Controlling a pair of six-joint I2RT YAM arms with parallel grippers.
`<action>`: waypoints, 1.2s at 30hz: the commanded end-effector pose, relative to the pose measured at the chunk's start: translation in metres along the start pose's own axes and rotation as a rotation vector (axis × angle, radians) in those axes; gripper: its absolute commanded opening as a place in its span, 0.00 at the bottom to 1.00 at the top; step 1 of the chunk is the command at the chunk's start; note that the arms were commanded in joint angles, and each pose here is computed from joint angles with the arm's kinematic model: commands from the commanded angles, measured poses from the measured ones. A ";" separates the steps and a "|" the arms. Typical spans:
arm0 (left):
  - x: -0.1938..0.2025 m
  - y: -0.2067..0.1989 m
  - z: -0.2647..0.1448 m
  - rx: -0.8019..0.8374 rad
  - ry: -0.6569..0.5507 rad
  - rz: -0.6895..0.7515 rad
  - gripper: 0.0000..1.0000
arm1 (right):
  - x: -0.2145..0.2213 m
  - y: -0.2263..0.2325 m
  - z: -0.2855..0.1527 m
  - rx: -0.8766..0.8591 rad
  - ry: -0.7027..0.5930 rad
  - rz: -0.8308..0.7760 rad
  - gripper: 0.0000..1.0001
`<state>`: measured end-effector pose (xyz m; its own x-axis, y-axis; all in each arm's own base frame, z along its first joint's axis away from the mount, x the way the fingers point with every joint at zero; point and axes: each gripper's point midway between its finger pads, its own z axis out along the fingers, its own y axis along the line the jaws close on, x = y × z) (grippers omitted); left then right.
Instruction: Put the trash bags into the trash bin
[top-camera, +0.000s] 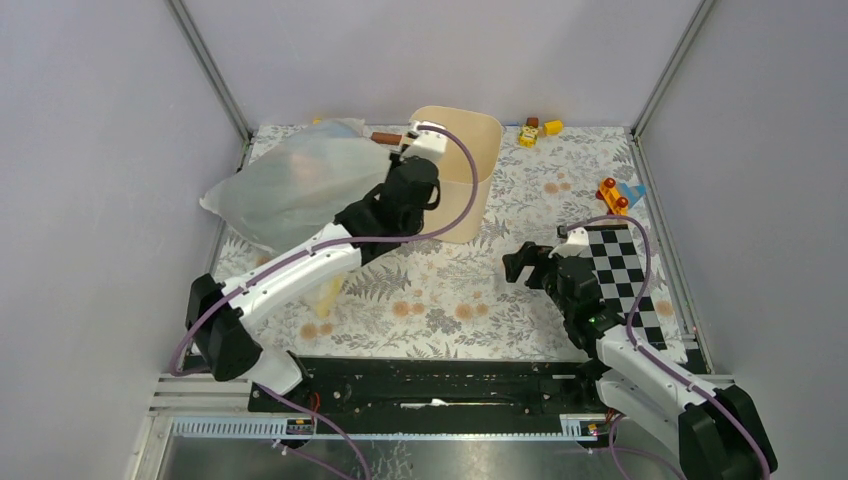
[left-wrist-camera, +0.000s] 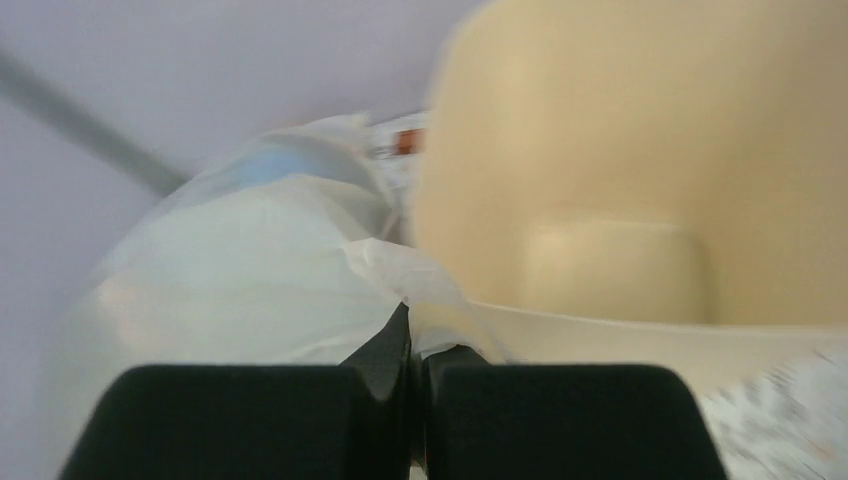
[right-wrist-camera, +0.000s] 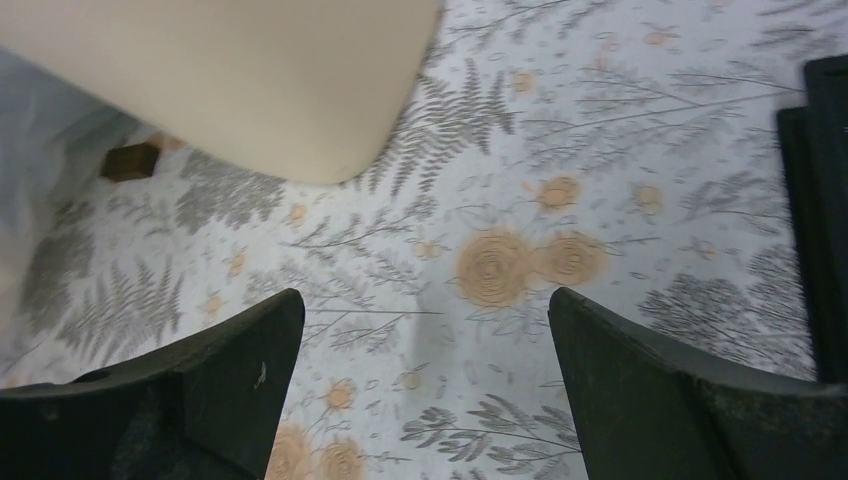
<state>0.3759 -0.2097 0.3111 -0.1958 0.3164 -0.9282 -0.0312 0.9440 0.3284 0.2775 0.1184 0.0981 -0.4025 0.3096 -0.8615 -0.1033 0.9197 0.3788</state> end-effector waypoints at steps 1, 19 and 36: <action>0.011 -0.079 -0.034 0.397 0.117 -0.049 0.00 | -0.005 0.046 -0.003 -0.246 0.000 -0.021 0.98; 0.042 -0.076 -0.048 0.308 0.272 0.060 0.48 | -0.006 0.118 0.003 -0.453 0.022 0.058 0.95; 0.031 -0.032 -0.056 0.163 0.265 0.152 0.00 | -0.022 0.230 0.007 -0.690 -0.010 0.105 0.65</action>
<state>0.3184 -0.2450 0.2437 -0.4703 0.4698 -0.7471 0.2269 0.8824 0.4121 0.2632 0.3070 0.1627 -0.5356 0.3426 -0.7719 -0.5368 0.5674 0.6244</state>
